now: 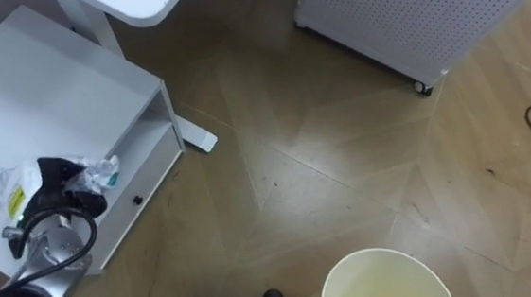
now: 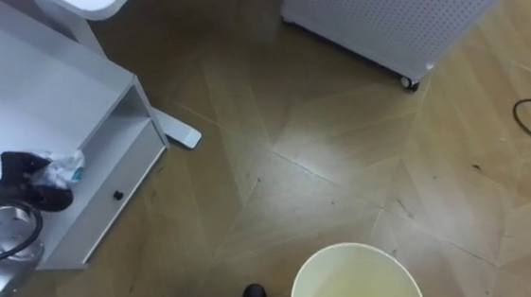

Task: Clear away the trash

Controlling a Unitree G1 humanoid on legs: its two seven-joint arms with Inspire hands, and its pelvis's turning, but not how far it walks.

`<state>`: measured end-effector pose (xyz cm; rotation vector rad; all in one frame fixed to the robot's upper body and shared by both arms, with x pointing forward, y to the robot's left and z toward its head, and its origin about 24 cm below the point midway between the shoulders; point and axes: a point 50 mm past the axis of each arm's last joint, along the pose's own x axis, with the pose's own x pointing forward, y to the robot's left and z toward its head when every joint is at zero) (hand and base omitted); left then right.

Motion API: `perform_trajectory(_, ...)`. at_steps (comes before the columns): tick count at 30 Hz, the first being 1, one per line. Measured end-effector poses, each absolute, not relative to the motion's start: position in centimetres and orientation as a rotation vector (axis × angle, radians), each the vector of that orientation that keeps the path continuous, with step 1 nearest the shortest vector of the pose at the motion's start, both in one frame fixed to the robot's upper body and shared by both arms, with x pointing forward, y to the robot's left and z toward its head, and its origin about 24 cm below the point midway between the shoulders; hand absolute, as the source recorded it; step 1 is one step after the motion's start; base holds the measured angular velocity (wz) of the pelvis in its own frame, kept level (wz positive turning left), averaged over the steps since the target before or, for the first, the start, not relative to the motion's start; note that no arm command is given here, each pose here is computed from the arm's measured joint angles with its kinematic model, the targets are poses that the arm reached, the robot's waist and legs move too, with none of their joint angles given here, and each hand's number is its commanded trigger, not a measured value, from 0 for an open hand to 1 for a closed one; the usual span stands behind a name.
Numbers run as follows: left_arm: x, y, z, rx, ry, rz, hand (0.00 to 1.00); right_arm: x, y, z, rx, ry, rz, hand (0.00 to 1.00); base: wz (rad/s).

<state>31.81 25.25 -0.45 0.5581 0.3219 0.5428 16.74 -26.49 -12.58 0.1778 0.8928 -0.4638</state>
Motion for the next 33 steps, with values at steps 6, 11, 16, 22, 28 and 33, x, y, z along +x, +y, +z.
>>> perform_trajectory(6, 31.1, 18.7, -2.1, 0.267, 0.271, 0.328, 1.00, 20.6, -22.9, -11.4, 0.123, 0.757, -0.342, 1.00, 0.06)
perform_trajectory(11, 28.9, 13.4, -4.2, 0.113, 0.321, 0.112, 1.00, 22.5, -18.4, -10.9, 0.061, 0.709, -0.125, 1.00, 0.08)
perform_trajectory(16, 26.6, 10.5, -6.1, 0.093, 0.390, -0.068, 1.00, 23.3, -15.0, -10.3, 0.092, 0.683, 0.014, 1.00, 0.11)
perform_trajectory(22, 25.0, 9.2, -7.2, 0.059, 0.449, -0.197, 1.00, 22.6, -14.0, -10.7, 0.074, 0.699, 0.085, 1.00, 0.00)
perform_trajectory(28, 23.1, 7.0, -8.0, 0.043, 0.491, -0.361, 1.00, 20.8, -13.8, -11.7, 0.093, 0.744, 0.080, 1.00, -0.03)
perform_trajectory(33, 21.7, 7.0, -9.0, 0.034, 0.548, -0.408, 0.00, 19.7, -14.2, -12.4, 0.089, 0.786, 0.086, 1.00, -0.01)
